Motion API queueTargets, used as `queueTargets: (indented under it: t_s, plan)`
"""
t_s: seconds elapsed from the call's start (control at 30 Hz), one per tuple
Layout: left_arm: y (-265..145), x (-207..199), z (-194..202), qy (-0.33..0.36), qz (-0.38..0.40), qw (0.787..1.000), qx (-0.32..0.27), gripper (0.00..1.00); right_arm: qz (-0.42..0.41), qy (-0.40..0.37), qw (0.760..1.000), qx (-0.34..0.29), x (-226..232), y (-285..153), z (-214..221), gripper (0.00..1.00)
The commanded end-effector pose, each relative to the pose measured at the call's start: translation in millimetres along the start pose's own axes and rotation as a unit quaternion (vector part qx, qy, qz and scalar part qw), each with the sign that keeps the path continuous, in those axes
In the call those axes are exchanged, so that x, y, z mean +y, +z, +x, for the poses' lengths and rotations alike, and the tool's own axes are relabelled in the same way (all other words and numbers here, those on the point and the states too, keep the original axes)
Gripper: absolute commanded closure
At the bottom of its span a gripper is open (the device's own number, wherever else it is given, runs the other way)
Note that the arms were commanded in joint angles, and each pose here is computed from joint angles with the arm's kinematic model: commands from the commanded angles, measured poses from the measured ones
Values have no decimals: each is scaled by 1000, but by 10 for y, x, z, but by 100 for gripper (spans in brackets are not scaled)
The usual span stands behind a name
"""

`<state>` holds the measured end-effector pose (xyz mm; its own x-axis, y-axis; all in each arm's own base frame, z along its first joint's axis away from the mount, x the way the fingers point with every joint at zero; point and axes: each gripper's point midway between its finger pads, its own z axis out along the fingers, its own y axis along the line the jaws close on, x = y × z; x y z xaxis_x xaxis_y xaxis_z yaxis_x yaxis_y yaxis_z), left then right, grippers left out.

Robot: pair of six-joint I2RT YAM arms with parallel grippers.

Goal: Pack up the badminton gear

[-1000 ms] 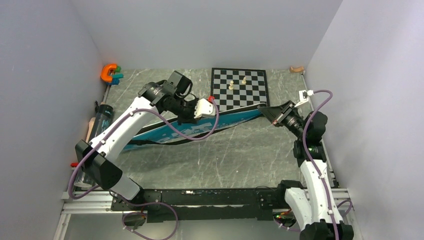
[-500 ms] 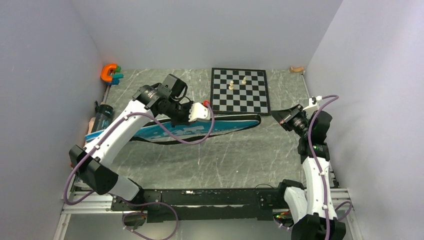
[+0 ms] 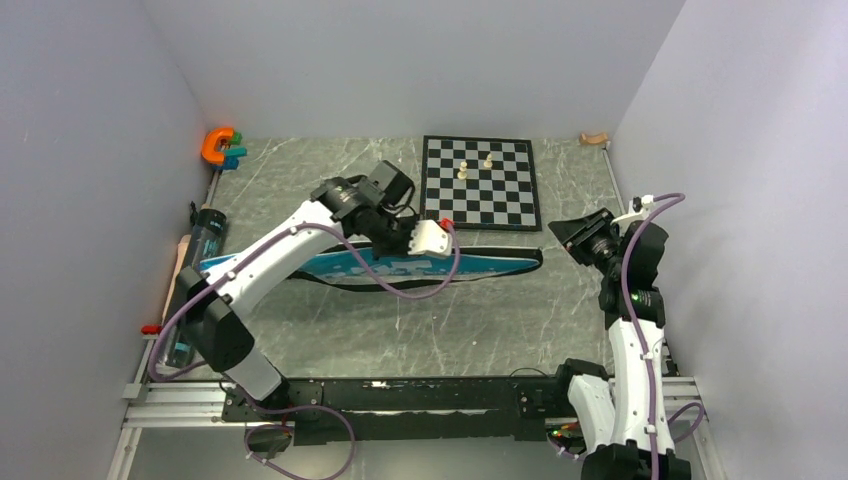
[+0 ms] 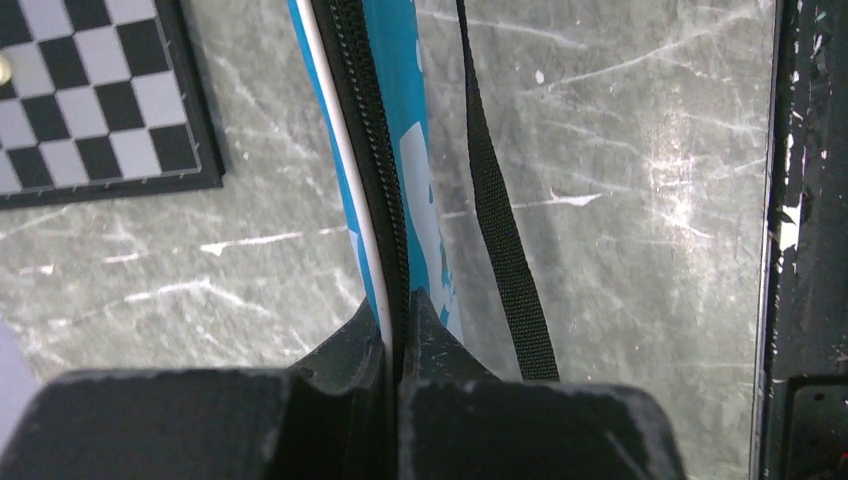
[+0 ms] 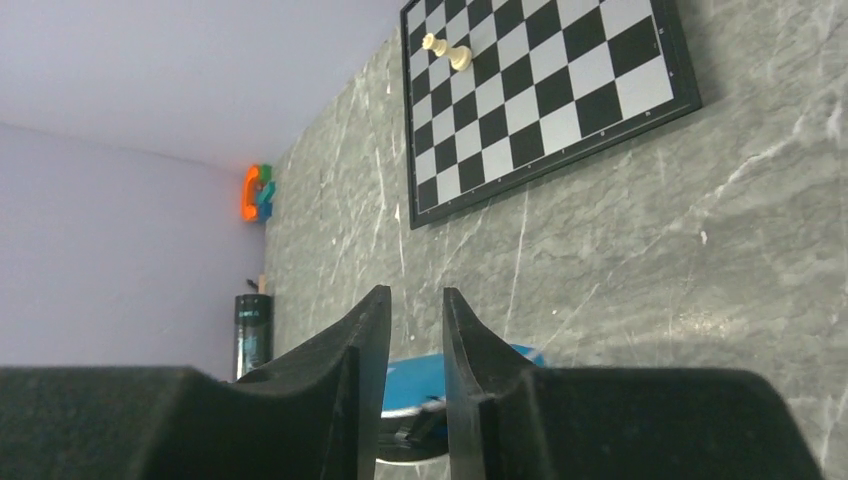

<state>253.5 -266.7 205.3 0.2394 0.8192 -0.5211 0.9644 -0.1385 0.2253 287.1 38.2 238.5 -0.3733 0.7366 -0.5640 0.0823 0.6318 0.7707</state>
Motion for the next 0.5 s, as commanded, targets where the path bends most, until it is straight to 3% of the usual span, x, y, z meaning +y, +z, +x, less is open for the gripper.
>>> queueTargets:
  t_s: [0.0, 0.2, 0.33, 0.47]
  plan:
    - [191, 171, -276, 34, -19, 999, -17, 100, 10, -10, 1000, -28, 56, -67, -143, 70]
    - [669, 219, -196, 36, -14, 999, 12, 100, -2, -2, 1000, -19, 57, -28, -96, 70]
    - [847, 703, -154, 40, -113, 992, 48, 100, -6, 3, 1000, -17, 38, 4, -73, 72]
    - [838, 1014, -273, 55, -165, 984, 45, 100, -9, 6, 1000, -13, 19, 29, -42, 76]
